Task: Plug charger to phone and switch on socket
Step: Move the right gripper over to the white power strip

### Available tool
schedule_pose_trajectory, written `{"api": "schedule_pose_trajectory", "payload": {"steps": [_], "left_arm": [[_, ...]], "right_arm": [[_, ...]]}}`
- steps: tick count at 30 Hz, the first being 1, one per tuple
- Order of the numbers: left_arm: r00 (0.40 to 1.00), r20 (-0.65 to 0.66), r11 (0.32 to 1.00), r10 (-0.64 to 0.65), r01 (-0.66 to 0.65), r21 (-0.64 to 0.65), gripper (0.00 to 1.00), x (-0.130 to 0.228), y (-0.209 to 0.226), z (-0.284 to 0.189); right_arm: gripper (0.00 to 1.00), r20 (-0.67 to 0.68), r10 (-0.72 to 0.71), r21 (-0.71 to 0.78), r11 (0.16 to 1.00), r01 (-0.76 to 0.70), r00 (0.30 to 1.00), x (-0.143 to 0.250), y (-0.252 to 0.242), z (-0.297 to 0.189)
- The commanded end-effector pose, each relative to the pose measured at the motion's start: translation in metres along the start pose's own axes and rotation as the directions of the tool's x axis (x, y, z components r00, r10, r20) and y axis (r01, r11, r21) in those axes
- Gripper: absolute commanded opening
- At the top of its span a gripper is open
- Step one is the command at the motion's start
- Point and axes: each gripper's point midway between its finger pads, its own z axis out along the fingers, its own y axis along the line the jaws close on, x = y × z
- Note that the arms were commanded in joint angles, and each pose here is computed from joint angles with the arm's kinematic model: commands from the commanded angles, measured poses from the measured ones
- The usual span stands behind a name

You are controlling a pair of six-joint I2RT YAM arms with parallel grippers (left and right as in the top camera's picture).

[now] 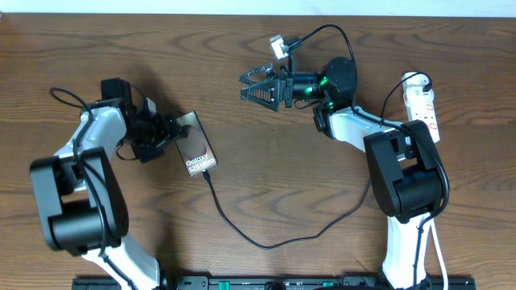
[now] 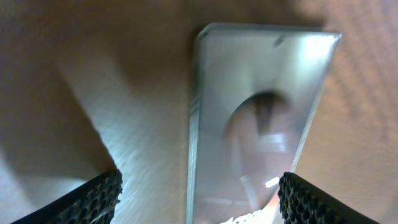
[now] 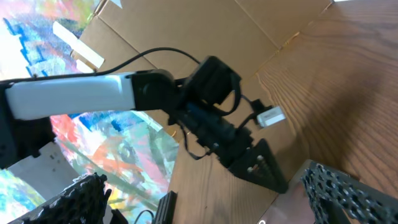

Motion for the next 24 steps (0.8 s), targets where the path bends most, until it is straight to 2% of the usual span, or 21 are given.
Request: {"api": "schedule_pose_trajectory", "payload": {"steps": [1, 4, 10, 13, 19, 24], "left_arm": [[0.993, 0.104, 0.998, 0.051, -0.046, -0.052, 0.84, -0.005, -0.001, -0.035], [0.976, 0.196, 0.996, 0.092, -0.088, -0.029, 0.91, -0.005, -0.019, -0.072], [0.891, 0.381, 0.948, 0.246, -0.303, 0.094, 0.93, 0.01, -0.073, -0.144], [0.848, 0.455, 0.93, 0.273, -0.353, 0.1, 0.93, 0.019, -0.086, -0.171], [0.764, 0.55, 0.859, 0.338, -0.489, 0.151, 0.94, 0.041, -0.115, -0.208], [0.743, 0.574, 0.847, 0.344, -0.51, 0.153, 0.94, 0.045, -0.119, -0.216]], "right_arm": [[0.99, -0.001, -0.042, -0.013, 0.999, 0.042, 0.999, -0.007, 0.009, 0.004], [0.99, 0.005, 0.022, -0.007, 1.0, -0.022, 1.0, -0.008, 0.008, 0.004], [0.99, 0.025, 0.118, 0.002, 0.993, -0.118, 0.993, -0.014, 0.006, 0.0], [0.99, 0.041, 0.156, 0.01, 0.988, -0.157, 0.987, -0.019, 0.005, -0.007], [0.99, 0.097, 0.147, 0.038, 0.988, -0.151, 0.984, -0.049, 0.011, -0.027], [0.99, 0.135, 0.068, 0.065, 0.995, -0.077, 0.988, -0.092, 0.039, -0.054]]}}
